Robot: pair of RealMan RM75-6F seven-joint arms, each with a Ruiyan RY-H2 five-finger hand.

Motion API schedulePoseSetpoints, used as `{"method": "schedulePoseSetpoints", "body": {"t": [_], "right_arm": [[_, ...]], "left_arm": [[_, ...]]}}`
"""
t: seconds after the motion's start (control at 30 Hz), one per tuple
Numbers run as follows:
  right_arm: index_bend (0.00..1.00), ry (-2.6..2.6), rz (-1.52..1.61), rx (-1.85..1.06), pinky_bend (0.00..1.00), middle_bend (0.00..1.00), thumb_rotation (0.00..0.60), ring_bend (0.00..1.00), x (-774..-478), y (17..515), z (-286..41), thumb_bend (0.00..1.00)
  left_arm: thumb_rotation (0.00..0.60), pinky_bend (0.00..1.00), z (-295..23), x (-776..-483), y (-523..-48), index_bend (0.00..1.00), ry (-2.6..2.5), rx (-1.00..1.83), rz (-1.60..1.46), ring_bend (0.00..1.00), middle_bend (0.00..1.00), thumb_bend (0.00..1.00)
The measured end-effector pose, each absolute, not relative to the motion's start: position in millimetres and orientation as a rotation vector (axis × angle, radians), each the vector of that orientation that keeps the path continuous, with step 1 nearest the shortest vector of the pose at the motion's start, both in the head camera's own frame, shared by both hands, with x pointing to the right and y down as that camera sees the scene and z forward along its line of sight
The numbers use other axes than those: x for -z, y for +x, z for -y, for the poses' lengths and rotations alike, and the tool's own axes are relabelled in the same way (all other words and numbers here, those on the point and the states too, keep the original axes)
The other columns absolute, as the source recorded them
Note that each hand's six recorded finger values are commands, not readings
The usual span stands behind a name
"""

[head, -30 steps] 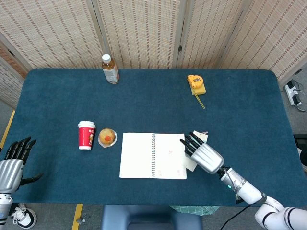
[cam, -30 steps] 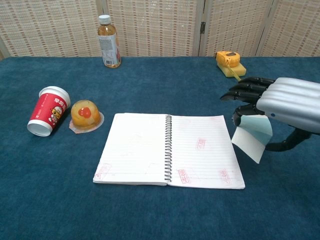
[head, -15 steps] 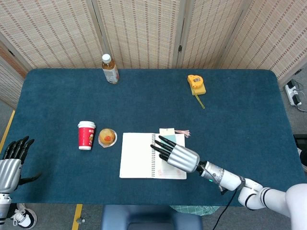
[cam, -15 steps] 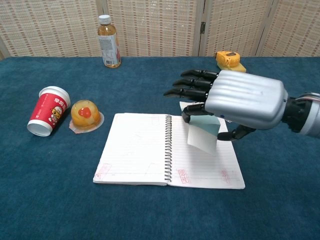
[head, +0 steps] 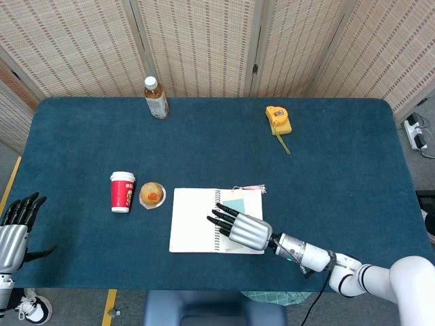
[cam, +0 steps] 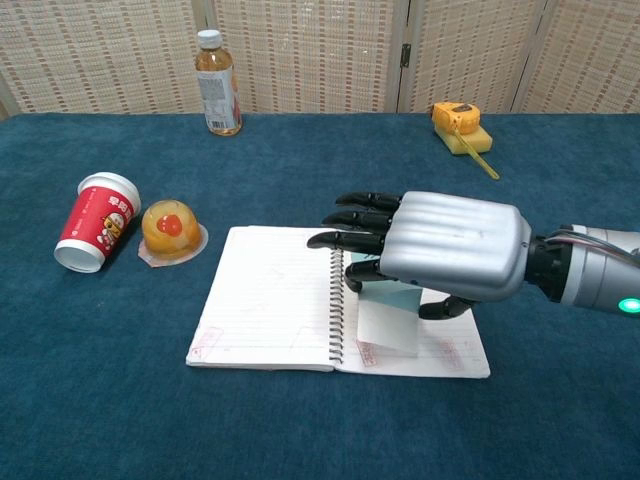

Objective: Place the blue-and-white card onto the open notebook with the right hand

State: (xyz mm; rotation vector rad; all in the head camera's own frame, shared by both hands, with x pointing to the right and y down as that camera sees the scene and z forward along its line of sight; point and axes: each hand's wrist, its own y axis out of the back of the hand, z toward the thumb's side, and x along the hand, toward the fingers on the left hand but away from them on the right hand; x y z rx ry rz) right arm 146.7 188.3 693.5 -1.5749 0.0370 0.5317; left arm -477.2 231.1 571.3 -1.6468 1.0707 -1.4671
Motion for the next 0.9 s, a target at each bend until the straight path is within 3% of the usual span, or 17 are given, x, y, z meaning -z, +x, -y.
{"method": "schedulePoseSetpoints", "body": {"t": [0.67, 0.8, 0.9], "right_arm": [[0.40, -1.600, 0.018, -0.571, 0.00, 0.08, 0.600, 0.06, -689, 149, -187, 0.23], [0.33, -1.642, 0.063, -0.634, 0.00, 0.08, 0.600, 0.05, -690, 153, -178, 0.23], [0.21, -1.701, 0.107, -0.721, 0.00, 0.11, 0.600, 0.06, -693, 157, -169, 0.24]], "left_arm": [[0.600, 0.00, -232, -570, -476, 0.12, -1.656, 1.457, -1.071, 0.00, 0.06, 0.15], [0.600, 0.00, -232, -571, -475, 0.12, -1.655, 1.457, -1.067, 0.00, 0.06, 0.15], [0.600, 0.00, -232, -570, -475, 0.12, -1.655, 1.457, -1.070, 0.00, 0.06, 0.15]]}}
